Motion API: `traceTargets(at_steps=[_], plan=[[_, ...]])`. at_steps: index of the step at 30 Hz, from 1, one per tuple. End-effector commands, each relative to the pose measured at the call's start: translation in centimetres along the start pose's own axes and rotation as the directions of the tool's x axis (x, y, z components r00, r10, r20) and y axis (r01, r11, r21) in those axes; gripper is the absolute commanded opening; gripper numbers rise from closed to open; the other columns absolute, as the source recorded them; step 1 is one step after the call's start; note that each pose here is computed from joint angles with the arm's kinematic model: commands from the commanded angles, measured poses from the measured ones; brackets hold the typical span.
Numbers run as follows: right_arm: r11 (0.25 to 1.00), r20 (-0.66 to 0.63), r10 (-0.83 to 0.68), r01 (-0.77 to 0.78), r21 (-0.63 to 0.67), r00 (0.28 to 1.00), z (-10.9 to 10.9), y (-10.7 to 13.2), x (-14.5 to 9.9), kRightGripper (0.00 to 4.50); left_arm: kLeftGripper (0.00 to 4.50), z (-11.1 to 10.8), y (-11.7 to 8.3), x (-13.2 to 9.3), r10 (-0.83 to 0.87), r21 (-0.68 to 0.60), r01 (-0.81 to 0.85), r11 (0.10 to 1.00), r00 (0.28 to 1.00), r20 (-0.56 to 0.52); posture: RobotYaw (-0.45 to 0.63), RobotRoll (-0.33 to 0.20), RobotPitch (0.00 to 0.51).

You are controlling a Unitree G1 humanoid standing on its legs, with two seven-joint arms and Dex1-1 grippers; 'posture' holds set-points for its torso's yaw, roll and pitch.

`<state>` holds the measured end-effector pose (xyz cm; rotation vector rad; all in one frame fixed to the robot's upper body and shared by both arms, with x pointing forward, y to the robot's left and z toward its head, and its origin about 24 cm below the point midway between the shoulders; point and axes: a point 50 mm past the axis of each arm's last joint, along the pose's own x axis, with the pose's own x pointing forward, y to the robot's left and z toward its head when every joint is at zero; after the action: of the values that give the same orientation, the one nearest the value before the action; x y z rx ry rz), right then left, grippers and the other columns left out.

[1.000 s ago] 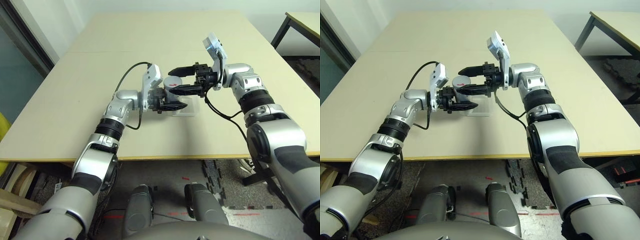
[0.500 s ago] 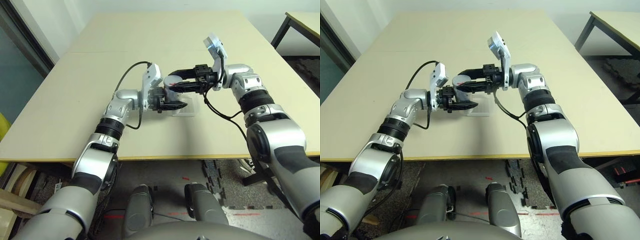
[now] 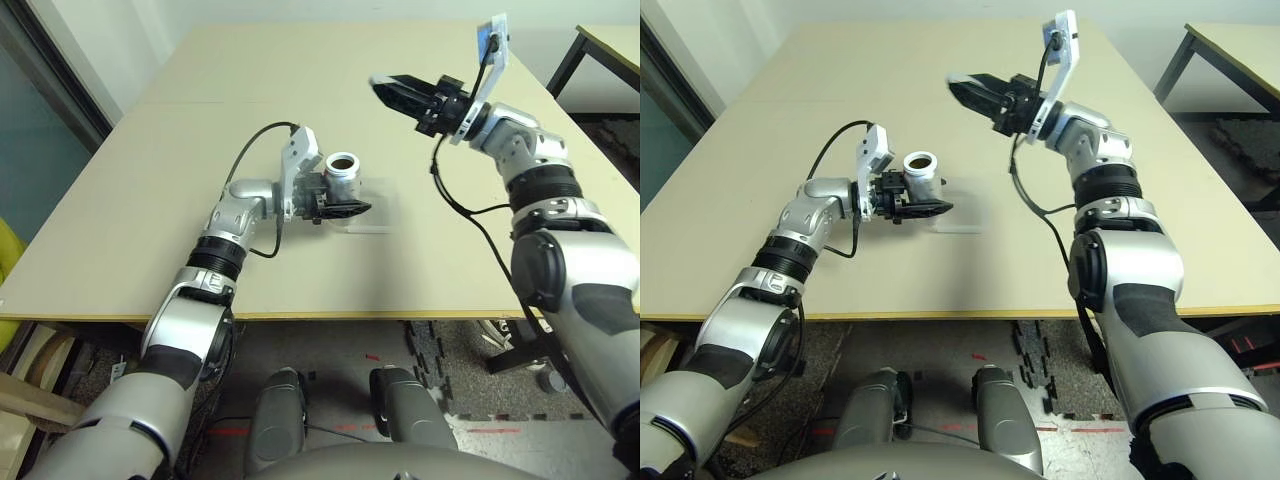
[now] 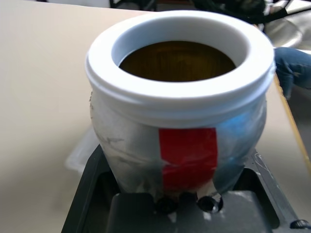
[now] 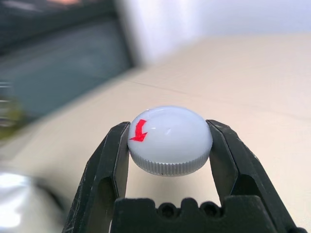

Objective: Pour the medicine from the bottle into the box.

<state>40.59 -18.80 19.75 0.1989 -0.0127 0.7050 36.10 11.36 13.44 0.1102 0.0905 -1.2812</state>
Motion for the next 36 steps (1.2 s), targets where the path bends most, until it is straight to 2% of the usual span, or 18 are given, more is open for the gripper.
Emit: traceTargets(at_steps=[1, 13, 25, 30, 31, 36], plan=[[0.984, -0.050, -0.177, 0.176, -0.032, 0.983, -2.0, -1.8, -1.5, 2.57, 2.68, 0.1, 0.5, -0.5, 0.043, 0.003, -0.043, 0.999, 0.999, 0.003, -0.17, 0.000, 0.046], [0.869, -0.161, -0.494, 0.480, -0.121, 0.854, -6.3, -4.9, -5.7, 2.57, 2.68, 0.1, 1.4, -1.2, 0.127, 0.011, -0.127, 0.992, 0.992, -0.001, -0.17, 0.000, 0.044], [0.799, -0.241, -0.600, 0.585, -0.140, 0.763, -8.5, -5.3, -6.2, 2.57, 2.68, -0.1, 1.7, -1.4, 0.163, 0.012, -0.163, 0.987, 0.987, -0.011, -0.17, 0.000, 0.049], [0.808, -0.223, -0.589, 0.568, -0.156, 0.777, -8.2, -5.1, -5.8, 4.29, 2.68, -0.1, 1.7, -1.6, 0.167, 0.013, -0.167, 0.986, 0.986, -0.014, -0.17, 0.000, 0.052], [0.808, -0.213, -0.589, 0.568, -0.157, 0.779, -8.0, -5.1, -5.8, 4.50, 2.68, -0.1, 1.8, -1.6, 0.168, 0.014, -0.168, 0.986, 0.986, -0.014, -0.17, 0.000, 0.052], [0.824, -0.134, -0.562, 0.539, -0.171, 0.816, -6.4, -5.2, -5.5, 4.50, 2.68, -0.2, 1.7, -1.6, 0.170, 0.013, -0.170, 0.985, 0.985, -0.019, -0.17, 0.000, 0.053]])
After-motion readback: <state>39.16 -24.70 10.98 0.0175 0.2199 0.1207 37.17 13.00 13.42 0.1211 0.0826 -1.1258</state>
